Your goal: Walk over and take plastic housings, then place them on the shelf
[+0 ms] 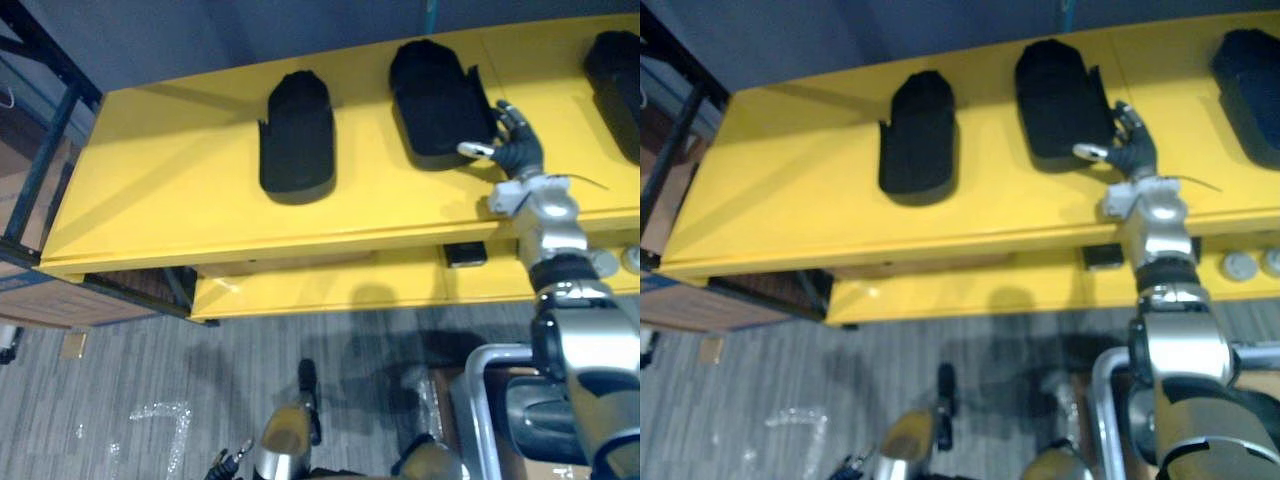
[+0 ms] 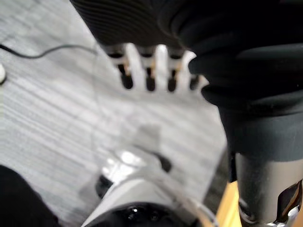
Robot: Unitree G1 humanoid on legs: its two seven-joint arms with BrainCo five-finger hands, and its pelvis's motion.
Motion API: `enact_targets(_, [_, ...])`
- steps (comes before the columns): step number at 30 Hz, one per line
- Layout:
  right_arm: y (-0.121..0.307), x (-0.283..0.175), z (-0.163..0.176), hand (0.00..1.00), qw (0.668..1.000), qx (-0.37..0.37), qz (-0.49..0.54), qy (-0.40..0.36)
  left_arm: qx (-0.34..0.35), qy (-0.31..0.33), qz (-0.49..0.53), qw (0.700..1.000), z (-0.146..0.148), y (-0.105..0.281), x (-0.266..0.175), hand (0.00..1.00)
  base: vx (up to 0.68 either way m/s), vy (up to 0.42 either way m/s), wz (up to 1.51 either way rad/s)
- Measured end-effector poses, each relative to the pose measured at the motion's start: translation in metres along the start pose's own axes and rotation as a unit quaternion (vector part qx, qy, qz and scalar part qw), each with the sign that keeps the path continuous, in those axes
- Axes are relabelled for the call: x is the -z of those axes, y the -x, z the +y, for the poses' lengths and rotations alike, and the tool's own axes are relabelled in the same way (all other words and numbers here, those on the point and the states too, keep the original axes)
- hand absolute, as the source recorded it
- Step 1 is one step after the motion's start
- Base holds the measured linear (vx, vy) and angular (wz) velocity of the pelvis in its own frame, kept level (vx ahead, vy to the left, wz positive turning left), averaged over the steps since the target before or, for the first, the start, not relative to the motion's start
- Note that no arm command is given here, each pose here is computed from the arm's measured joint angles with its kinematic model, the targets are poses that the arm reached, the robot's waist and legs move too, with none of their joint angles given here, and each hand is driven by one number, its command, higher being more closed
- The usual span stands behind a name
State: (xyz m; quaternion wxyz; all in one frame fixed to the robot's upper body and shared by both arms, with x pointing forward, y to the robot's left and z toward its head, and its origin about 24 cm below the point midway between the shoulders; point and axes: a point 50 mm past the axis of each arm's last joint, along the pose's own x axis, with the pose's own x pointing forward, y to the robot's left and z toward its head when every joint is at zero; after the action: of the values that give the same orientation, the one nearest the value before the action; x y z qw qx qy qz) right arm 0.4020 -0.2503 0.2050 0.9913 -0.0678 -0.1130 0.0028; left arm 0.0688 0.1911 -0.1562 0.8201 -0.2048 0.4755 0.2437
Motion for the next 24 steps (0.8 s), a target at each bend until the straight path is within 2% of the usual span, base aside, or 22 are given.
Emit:
enact_targets(9, [0.004,0.008,0.006,0.0,1.0,-0.017,0.0,0.004,0.0,-0.008,-0.001,1.0,0.001,-0.002,-0.003,0.0,0.0,0.009,-0.05])
enact_targets(13, [0.008,0.018,0.011,0.0,0.999,-0.025,0.015,0.033,-0.007,-0.015,0.0,1.0,0.007,-0.002,-0.005,0.0,0.0,0.0,0.0])
enact_targets(16, [0.009,0.022,0.017,0.0,0.998,-0.008,0.014,0.054,-0.007,-0.017,0.0,1.0,0.008,-0.002,-0.005,0.0,0.0,0.0,0.0])
enact_targets(17, [0.009,0.024,0.02,0.0,0.997,0.02,0.004,0.074,-0.008,-0.018,0.001,1.0,0.009,-0.002,-0.005,0.0,0.0,0.0,0.0])
enact_targets(19, [0.01,0.019,0.021,0.0,0.994,0.059,-0.027,0.093,-0.01,-0.018,0.003,1.0,0.01,-0.002,-0.003,0.0,0.0,0.004,-0.02])
enact_targets(21, [0.011,-0.003,0.02,0.0,0.98,0.127,-0.113,0.108,-0.011,-0.018,0.001,1.0,0.01,-0.002,-0.004,0.0,0.01,0.023,-0.05])
enact_targets(22, [0.016,-0.027,0.02,0.0,0.961,0.167,-0.197,0.101,-0.01,-0.019,-0.01,1.0,0.009,-0.002,-0.006,0.0,0.0,0.0,0.0])
enact_targets(24, [0.024,-0.047,0.023,0.0,0.942,0.18,-0.269,0.087,-0.009,-0.019,-0.025,0.999,0.008,-0.002,-0.009,0.0,0.0,0.0,0.0])
